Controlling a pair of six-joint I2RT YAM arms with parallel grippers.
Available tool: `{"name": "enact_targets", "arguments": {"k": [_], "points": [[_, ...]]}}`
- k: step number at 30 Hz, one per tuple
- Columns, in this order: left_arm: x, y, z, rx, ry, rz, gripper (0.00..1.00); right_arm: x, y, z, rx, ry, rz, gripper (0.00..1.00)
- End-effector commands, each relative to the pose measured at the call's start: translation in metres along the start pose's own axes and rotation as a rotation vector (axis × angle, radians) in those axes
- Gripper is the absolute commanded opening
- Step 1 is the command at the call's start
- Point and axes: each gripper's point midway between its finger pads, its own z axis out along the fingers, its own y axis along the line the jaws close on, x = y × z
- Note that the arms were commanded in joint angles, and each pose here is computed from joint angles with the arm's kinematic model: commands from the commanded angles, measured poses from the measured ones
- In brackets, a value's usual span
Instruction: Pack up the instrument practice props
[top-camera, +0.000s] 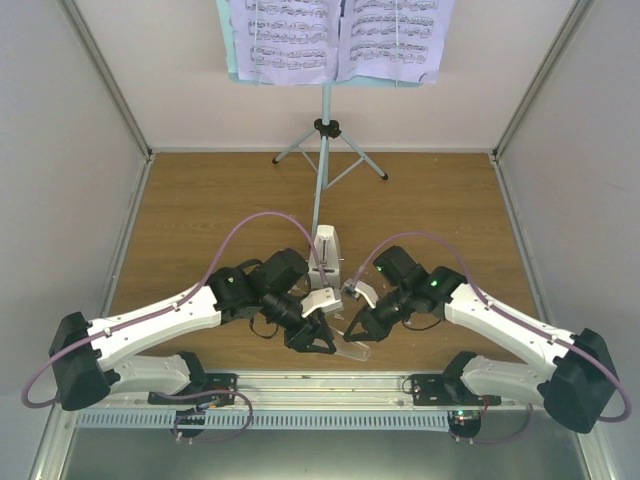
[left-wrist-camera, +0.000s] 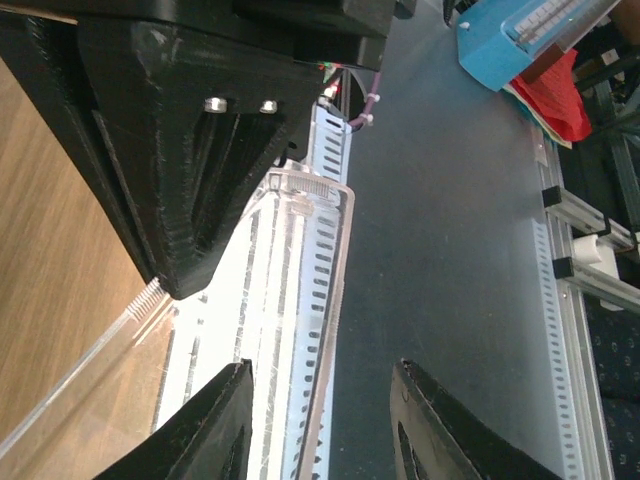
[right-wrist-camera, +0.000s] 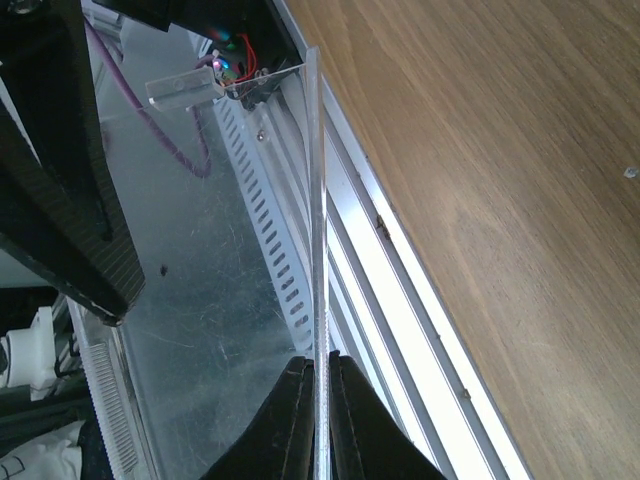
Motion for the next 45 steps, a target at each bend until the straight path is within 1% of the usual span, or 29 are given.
{"name": "enact_targets", "arguments": {"k": [1,5,12,21,35,41,42,43,45], "points": [[-0.002,-0.012,-0.001,0.058,0.009,0.024,0.39,-0.002,0.007,-0.001,-0.013,0.012,-0.028,0.07],[0.001,-0.012,-0.002,0.054,0.014,0.016,0.32,-0.003,0.005,-0.001,-0.008,0.013,-0.030,0.07],[0.003,-0.007,0.000,0.031,0.025,0.003,0.34,-0.004,0.005,0.000,-0.004,0.015,-0.033,0.07],[0.008,-0.002,0.001,0.005,0.057,-0.012,0.34,-0.006,0.007,-0.002,-0.004,0.015,-0.037,0.07],[0.008,-0.009,0.001,0.044,0.055,0.003,0.17,-0.006,0.003,0.001,0.002,0.027,-0.032,0.07],[0.009,-0.012,0.002,0.070,0.057,0.006,0.05,-0.006,0.002,0.001,0.005,0.028,-0.034,0.07],[0.009,-0.012,0.002,0.075,0.058,0.006,0.02,-0.006,0.002,0.001,0.010,0.028,-0.033,0.08],[0.010,-0.013,0.002,0.079,0.059,0.004,0.00,-0.006,0.001,0.001,0.011,0.027,-0.034,0.11],[0.009,-0.014,0.002,0.088,0.057,0.005,0.00,-0.006,0.001,0.001,0.016,0.024,-0.035,0.21]]}}
